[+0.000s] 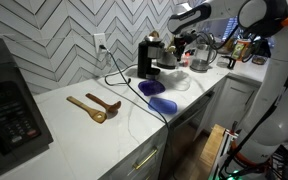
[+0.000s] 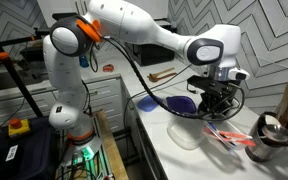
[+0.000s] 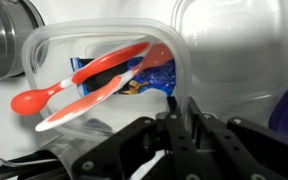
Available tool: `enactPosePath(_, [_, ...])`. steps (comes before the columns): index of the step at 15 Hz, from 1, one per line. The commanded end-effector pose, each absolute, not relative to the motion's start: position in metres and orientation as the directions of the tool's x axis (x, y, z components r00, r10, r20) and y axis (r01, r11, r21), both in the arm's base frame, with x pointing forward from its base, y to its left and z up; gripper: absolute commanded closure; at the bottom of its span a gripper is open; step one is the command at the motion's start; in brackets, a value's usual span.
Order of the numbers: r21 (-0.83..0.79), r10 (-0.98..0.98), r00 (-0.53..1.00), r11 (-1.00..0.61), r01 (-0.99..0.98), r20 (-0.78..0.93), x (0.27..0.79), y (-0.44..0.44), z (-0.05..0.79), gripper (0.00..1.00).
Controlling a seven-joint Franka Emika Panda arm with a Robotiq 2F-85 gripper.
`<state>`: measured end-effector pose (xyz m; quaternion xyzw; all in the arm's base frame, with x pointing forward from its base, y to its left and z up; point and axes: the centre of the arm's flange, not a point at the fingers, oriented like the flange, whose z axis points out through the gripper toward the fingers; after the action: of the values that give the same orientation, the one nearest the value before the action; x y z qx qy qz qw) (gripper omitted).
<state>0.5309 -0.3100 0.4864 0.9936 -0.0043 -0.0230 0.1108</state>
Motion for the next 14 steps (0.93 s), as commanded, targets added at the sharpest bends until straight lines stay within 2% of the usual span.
enactPosePath(1, [0.189,0.003,0.998,-0.982,0.015,-0.065,0.499,-0.253,0.494,0.97])
enactPosePath(7, [0.138,0.034,0.997,-0.99,0.043,-0.066,0.484,-0.187,0.479,0.97])
enactPosePath(14, [0.147,0.022,0.999,-0.989,0.028,-0.041,0.474,-0.174,0.442,0.97])
